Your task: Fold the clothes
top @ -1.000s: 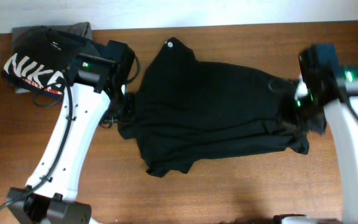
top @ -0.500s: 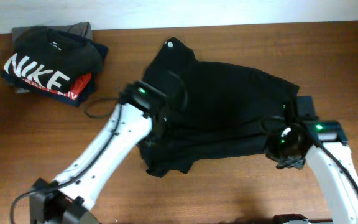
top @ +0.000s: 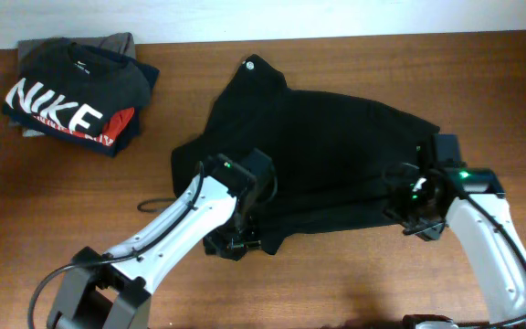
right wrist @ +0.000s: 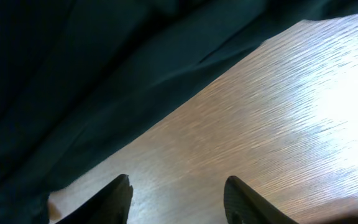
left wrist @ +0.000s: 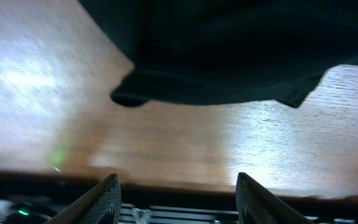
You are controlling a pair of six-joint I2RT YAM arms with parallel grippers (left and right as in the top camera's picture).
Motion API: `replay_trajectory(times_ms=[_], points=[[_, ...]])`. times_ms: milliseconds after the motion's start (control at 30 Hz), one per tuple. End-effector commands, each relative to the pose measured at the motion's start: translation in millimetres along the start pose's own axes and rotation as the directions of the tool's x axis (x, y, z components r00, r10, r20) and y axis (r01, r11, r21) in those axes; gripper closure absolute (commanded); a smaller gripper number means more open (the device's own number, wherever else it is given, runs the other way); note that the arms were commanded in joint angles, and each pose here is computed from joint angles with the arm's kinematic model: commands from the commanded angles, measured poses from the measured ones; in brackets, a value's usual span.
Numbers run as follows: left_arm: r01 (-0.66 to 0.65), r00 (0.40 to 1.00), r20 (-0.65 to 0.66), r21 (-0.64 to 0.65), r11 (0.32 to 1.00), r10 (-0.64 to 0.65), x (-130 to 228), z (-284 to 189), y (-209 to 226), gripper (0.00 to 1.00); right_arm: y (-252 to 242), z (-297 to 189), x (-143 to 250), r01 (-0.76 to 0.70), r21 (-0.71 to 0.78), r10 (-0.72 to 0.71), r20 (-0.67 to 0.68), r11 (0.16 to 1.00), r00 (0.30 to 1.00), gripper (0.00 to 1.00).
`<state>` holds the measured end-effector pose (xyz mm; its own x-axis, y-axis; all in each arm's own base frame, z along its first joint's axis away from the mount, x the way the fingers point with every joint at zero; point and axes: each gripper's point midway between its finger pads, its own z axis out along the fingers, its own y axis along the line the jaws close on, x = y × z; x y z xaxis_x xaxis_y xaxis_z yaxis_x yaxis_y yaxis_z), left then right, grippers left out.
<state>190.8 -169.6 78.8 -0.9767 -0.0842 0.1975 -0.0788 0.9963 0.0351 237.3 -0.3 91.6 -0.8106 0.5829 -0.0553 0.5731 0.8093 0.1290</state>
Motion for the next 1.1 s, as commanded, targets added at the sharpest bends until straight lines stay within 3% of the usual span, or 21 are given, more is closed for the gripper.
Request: replay_trajectory(times_ms=[0,167,267,533,667,933,1067], points=[[0.122,0.991,-0.076,0.109,0.987,-0.114,18.5,10.5,-26.0,0.41,-19.3,-1.8,-12.8,-0.112,0.005,0.112,0.013,0.994,0.994,0.44],[0.145,0.989,-0.003,0.219,0.965,-0.148,6.4,10.4,-62.5,0.41,-40.3,-4.0,-24.4,-0.206,0.007,0.205,0.029,0.979,0.978,0.32],[0.205,0.976,0.017,0.255,0.945,-0.216,1.7,8.8,-75.4,0.41,-48.2,-4.8,-28.5,-0.239,0.006,0.239,0.036,0.971,0.970,0.30],[0.418,0.895,0.079,0.201,0.886,-0.440,-4.4,17.4,-63.2,0.41,-50.9,-5.5,-31.1,-0.263,-0.011,0.263,0.035,0.965,0.964,0.30],[0.551,0.817,0.094,0.163,0.818,-0.569,-4.2,32.6,-46.5,0.39,-50.6,-5.5,-31.4,-0.254,-0.012,0.254,0.035,0.967,0.967,0.30],[0.550,0.800,0.122,0.241,0.800,-0.587,-18.7,54.2,-50.8,0.37,-50.3,-5.5,-32.5,-0.245,-0.013,0.245,0.040,0.970,0.969,0.30],[0.555,0.770,0.209,0.246,0.795,-0.602,-31.6,55.1,-41.0,0.37,-50.3,-5.5,-32.4,-0.245,-0.014,0.245,0.039,0.970,0.969,0.30]])
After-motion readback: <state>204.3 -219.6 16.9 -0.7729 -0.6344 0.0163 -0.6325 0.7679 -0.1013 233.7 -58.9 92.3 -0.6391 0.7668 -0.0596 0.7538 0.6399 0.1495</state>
